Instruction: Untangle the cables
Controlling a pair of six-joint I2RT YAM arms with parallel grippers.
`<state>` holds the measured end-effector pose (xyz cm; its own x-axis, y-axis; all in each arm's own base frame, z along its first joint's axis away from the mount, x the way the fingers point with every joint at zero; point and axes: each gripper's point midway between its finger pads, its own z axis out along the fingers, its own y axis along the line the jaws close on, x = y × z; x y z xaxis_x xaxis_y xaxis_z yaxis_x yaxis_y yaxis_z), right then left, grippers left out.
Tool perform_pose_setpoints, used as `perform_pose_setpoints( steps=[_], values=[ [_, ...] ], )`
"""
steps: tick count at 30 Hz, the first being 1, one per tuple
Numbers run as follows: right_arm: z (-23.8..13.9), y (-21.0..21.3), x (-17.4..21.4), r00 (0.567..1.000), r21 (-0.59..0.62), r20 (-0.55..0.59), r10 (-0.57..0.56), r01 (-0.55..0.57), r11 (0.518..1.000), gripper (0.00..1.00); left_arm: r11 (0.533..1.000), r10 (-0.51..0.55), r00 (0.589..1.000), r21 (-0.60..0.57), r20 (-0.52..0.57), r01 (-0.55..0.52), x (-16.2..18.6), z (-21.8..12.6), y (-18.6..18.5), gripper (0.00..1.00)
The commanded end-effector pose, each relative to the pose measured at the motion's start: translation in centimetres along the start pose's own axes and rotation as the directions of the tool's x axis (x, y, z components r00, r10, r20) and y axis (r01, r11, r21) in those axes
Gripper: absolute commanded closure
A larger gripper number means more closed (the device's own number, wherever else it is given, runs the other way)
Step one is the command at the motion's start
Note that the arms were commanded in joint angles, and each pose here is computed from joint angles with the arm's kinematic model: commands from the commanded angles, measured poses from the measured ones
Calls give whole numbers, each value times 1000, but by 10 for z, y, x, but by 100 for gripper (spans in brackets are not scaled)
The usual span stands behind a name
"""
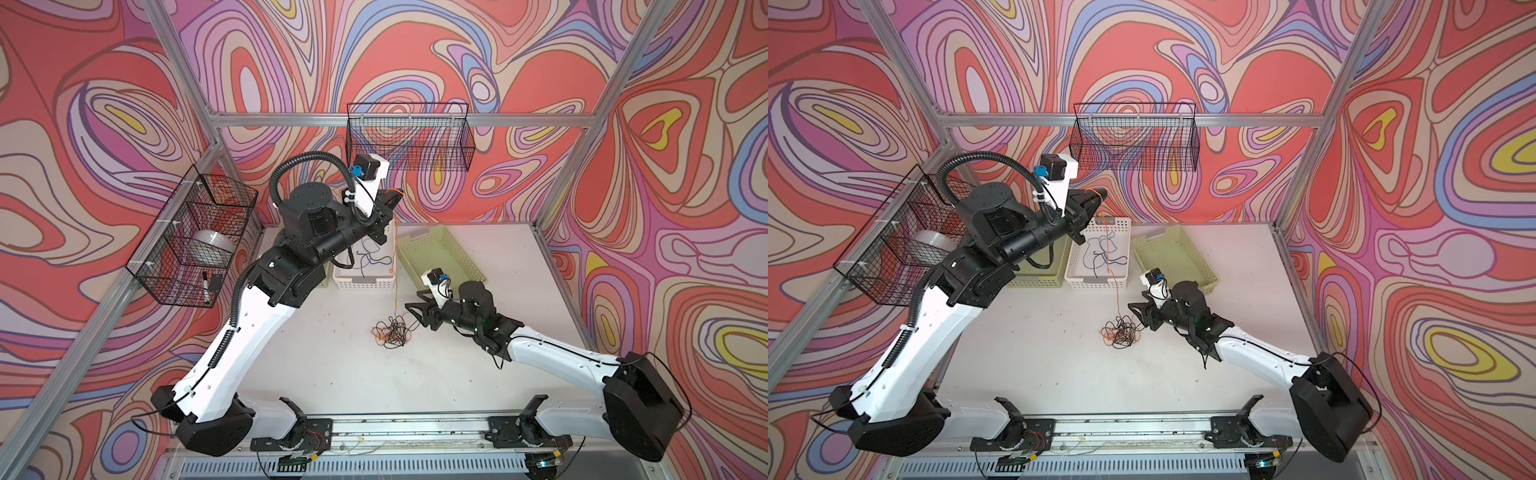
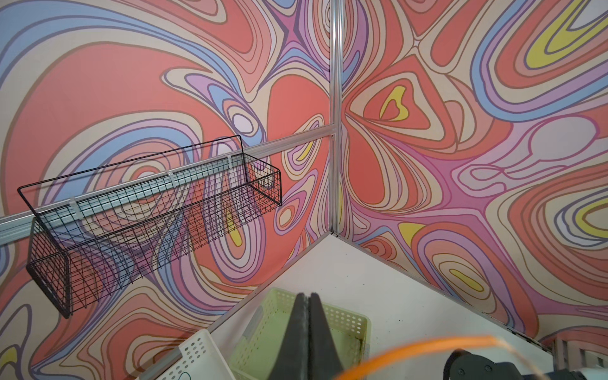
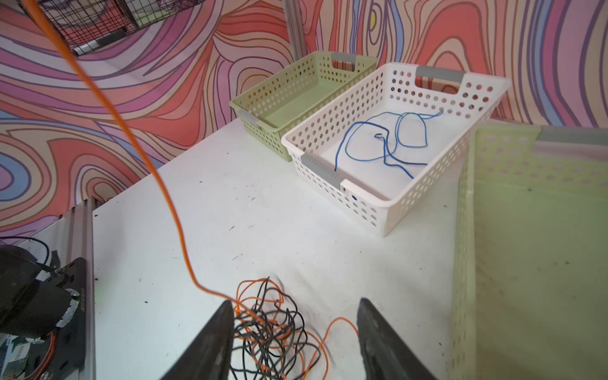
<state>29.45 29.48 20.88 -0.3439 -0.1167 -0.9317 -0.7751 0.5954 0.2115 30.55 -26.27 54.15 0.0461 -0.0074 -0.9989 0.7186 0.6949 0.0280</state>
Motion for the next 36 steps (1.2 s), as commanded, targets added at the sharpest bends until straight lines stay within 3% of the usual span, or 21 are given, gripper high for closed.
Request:
perform_pose_setpoints(
  steps=[1,7,12,18,22,26,31,32,34,36],
  values=[
    [11,14,-20,999,-87,37,-25,28,996,39,1000,-6,1000,17,14,5,-5,-7,-3,100],
    [18,42,-24,999,-268,51,-2,16,963,46,1000,-4,1000,5,5,4,-3,-11,-2,100],
    [15,43,-20,999,-272,37,-1,11,962,47,1000,-6,1000,4,3,6,-1,-13,-2,100],
    [33,21,-8,997,-162,-45,55,-62,985,80,1000,-15,1000,7,10,15,-1,-15,-3,100],
    [25,9,-30,997,-76,50,61,-57,995,99,1000,-7,1000,-24,-1,7,12,-22,1,100],
    [12,-7,-51,995,42,87,41,-45,998,100,998,-7,1000,-60,-2,7,35,-35,6,100],
    [2,-30,-66,990,94,97,105,-114,989,100,991,-76,995,-114,-61,69,95,-50,21,100],
    [1,-30,-68,989,91,99,107,-116,989,100,990,-92,994,-117,-65,84,107,-53,23,94],
    [2,-31,-70,991,90,92,101,-109,990,100,989,-119,989,-102,-88,110,131,-58,22,68],
    [3,-32,-69,991,90,79,104,-111,990,100,988,-131,984,-95,-125,119,151,-62,20,49]
  ],
)
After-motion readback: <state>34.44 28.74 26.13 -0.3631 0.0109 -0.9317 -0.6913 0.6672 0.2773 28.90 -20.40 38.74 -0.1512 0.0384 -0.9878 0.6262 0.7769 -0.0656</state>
